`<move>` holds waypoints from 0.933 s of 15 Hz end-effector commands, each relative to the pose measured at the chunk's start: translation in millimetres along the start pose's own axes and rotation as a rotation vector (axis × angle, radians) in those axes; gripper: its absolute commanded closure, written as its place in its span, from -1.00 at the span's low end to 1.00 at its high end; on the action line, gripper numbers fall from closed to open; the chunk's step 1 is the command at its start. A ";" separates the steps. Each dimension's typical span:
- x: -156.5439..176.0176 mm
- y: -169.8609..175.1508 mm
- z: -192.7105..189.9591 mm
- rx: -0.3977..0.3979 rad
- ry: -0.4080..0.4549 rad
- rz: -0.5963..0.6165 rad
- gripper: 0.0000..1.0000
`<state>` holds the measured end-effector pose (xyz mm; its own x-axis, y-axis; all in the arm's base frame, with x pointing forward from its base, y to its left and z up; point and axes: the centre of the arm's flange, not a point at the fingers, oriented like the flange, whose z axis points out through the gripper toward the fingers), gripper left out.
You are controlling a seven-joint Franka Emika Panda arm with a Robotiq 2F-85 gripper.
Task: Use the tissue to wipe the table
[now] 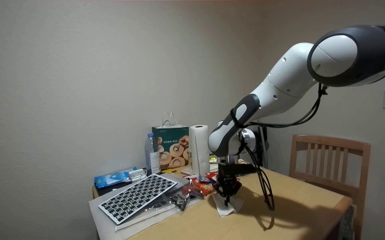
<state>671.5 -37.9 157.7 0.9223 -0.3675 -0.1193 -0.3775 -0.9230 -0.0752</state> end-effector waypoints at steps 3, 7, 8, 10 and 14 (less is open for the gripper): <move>-24.9 2.8 17.2 0.018 -0.072 0.010 0.99; -42.9 9.1 27.0 0.057 -0.128 0.039 0.99; -46.3 10.4 29.3 0.065 -0.141 0.046 0.99; -55.6 13.7 33.0 0.069 -0.179 0.069 0.99; -32.0 4.0 7.0 0.062 -0.115 0.069 0.96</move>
<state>639.8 -29.0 154.3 0.8800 -0.4108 -0.2383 -0.4470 -0.8860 -0.1232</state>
